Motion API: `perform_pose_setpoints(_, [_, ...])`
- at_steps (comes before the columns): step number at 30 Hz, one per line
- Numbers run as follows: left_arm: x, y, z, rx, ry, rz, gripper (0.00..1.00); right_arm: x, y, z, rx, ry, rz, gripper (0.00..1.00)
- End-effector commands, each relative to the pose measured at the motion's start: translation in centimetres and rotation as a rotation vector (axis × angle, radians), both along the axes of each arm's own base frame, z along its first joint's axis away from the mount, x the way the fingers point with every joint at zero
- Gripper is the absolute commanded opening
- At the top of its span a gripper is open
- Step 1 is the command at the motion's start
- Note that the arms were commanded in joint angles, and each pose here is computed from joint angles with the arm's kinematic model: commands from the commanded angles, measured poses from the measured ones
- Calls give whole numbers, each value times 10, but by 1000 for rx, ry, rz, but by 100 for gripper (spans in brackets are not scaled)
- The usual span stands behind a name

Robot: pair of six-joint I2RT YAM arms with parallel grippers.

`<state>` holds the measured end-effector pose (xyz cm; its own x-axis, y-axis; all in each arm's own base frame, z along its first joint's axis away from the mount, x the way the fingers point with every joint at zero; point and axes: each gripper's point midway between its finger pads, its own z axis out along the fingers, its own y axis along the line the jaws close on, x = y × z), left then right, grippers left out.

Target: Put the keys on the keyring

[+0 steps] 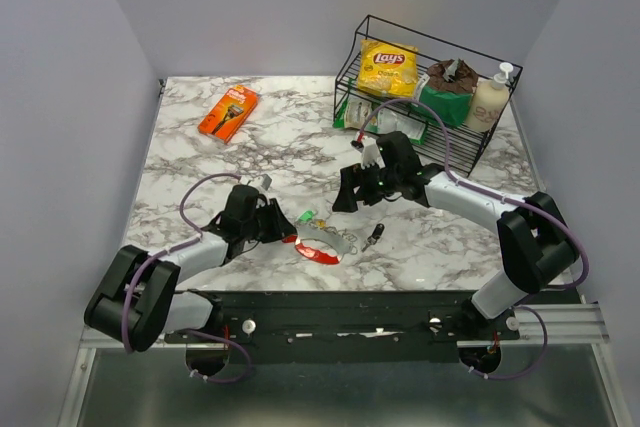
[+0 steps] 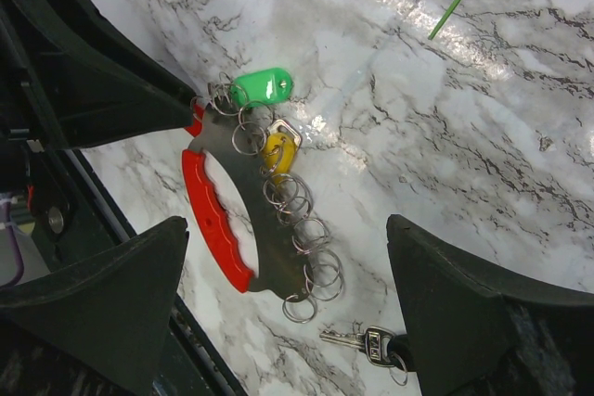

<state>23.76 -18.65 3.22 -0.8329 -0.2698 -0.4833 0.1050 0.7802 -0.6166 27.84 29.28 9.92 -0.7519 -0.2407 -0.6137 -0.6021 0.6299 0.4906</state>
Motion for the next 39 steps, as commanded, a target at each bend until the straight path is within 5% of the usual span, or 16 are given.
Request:
perform_pose_setpoints(1, [8, 1, -6, 4, -30, 5, 28, -2, 1, 3, 8, 12, 13, 95])
perform_pose_setpoints(6, [14, 0, -6, 7, -33, 21, 27, -2, 1, 4, 11, 10, 19, 95])
perform_pose_setpoints(12, [19, 3, 3, 22, -73, 30, 1, -4, 1, 6, 15, 5, 27, 95])
perform_pose_setpoints(29, [30, 24, 79, 188, -282, -4, 0, -19, 17, 66, 188, -167, 222, 95])
perform_pose_setpoints(39, [24, 2, 141, 252, -560, -238, 0, -32, 29, 107, 320, -289, 365, 95])
